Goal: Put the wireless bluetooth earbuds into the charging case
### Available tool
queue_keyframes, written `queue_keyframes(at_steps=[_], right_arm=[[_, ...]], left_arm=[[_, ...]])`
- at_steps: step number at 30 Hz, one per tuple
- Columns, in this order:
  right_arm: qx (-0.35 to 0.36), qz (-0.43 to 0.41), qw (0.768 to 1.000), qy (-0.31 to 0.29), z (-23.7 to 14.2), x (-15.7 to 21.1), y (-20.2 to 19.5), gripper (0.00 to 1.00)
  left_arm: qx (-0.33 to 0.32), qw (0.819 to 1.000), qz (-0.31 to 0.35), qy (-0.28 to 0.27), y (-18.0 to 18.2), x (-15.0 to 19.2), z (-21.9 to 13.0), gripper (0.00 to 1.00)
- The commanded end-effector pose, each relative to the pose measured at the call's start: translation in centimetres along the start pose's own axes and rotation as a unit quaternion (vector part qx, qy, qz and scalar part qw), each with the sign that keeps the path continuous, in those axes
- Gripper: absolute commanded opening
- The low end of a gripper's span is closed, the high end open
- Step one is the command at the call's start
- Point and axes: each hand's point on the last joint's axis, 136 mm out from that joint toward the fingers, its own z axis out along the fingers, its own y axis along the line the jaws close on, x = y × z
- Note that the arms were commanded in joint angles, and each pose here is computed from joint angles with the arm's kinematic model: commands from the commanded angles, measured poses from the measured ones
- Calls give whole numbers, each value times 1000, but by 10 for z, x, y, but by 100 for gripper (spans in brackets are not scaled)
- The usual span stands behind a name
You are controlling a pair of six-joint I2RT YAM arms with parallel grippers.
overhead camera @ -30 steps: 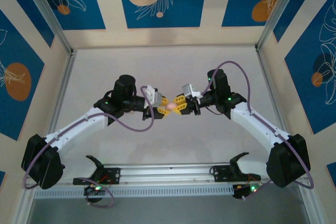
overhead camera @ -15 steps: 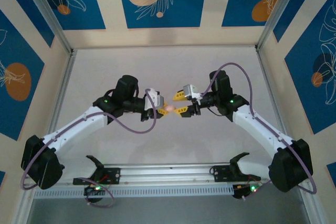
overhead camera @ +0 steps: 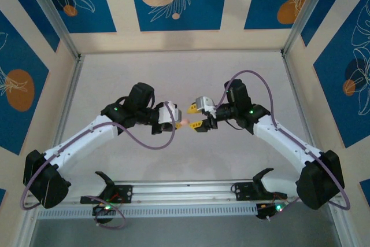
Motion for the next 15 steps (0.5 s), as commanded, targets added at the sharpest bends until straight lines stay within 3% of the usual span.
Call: queue_keyframes(at_steps=[1, 8, 15], right_arm=[[-18, -8, 1000, -8, 3, -9, 2, 51], [-33, 1, 999, -5, 11, -4, 4, 50], [-40, 4, 999, -4, 16, -3, 5, 42]], left_arm=[[2, 1000, 9, -1, 0, -9, -2, 17], [-2, 1000, 7, -1, 2, -10, -3, 17], [-3, 1000, 5, -6, 2, -12, -3, 16]])
